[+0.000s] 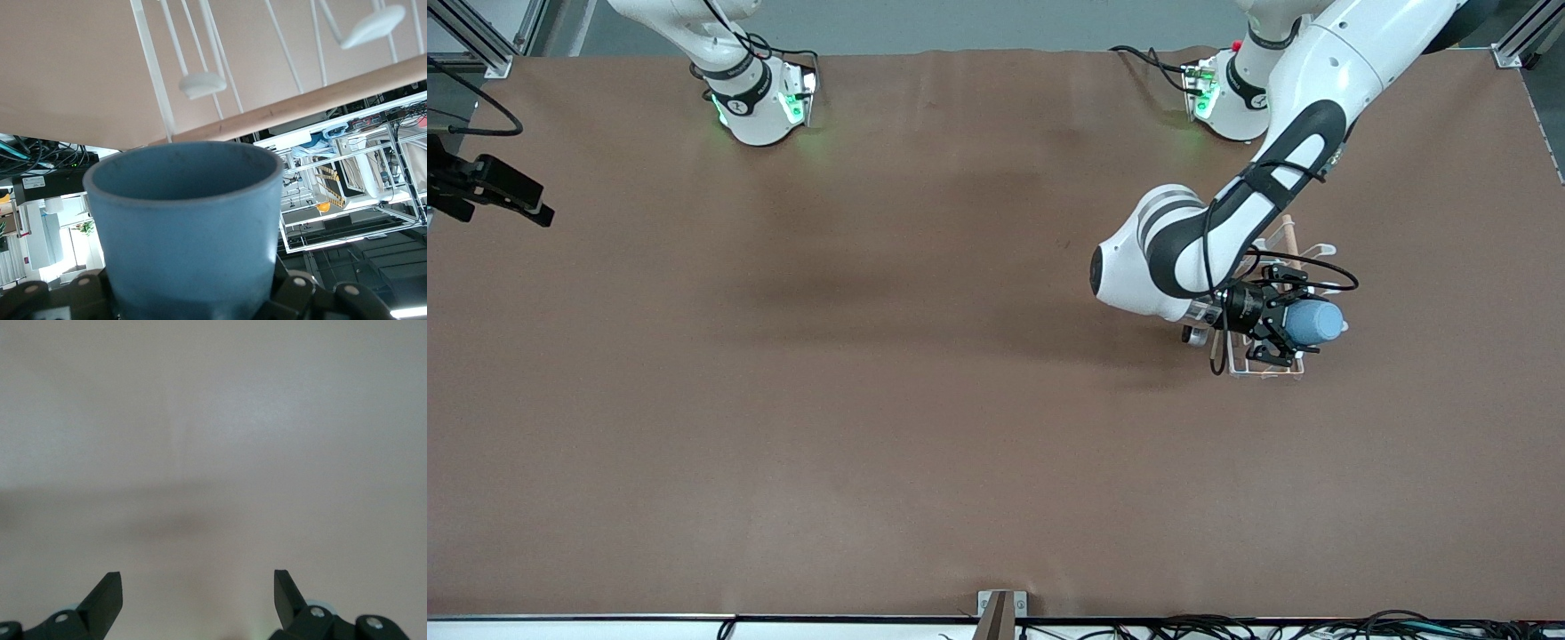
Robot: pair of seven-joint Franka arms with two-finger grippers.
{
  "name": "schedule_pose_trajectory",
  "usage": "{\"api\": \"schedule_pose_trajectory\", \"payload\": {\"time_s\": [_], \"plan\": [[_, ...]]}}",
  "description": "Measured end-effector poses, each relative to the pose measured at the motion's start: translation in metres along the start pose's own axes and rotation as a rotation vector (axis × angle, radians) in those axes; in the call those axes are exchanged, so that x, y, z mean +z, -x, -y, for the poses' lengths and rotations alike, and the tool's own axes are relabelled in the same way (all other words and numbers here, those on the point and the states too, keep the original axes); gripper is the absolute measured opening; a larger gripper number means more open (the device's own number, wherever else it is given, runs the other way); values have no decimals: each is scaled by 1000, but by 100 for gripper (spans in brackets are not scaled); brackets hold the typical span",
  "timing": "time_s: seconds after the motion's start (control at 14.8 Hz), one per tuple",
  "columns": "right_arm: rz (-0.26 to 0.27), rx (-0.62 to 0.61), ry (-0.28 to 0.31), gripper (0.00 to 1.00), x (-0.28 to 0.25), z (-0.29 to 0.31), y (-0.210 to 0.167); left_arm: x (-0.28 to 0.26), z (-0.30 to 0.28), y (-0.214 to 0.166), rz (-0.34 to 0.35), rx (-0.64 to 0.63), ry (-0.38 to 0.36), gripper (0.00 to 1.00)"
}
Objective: Hang cup on cup holder
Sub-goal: 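Lower the cup onto a white hook with the left gripper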
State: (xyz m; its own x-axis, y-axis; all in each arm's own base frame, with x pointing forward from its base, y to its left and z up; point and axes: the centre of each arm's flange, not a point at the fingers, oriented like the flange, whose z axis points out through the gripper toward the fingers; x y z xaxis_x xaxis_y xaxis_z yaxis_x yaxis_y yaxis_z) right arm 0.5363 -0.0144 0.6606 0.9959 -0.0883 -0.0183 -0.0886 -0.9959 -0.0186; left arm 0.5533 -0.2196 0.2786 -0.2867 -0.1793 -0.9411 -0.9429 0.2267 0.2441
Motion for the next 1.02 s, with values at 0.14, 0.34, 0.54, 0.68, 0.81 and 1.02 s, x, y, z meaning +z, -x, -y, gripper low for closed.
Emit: {"api": "schedule_pose_trajectory", "payload": {"time_s": [0.14, 0.34, 0.54, 0.68, 0.81, 1.02], "plan": [[0, -5, 0, 100, 0, 0, 0, 1, 0, -5, -2, -15, 1, 76], [-2, -35, 1, 100, 0, -1, 0, 3, 2, -14, -1, -27, 4, 76], [-18, -67, 7, 100, -1, -4, -2, 7, 0, -21, 10, -50, 21, 76], [-20, -73, 8, 100, -1, -5, -3, 9, 0, -29, 11, -66, 25, 76], [-18, -77, 9, 100, 0, -5, -3, 10, -1, -36, 12, -77, 26, 76], [-16, -80, 9, 100, 1, -5, -3, 11, -2, -41, 12, -84, 26, 76]]}}
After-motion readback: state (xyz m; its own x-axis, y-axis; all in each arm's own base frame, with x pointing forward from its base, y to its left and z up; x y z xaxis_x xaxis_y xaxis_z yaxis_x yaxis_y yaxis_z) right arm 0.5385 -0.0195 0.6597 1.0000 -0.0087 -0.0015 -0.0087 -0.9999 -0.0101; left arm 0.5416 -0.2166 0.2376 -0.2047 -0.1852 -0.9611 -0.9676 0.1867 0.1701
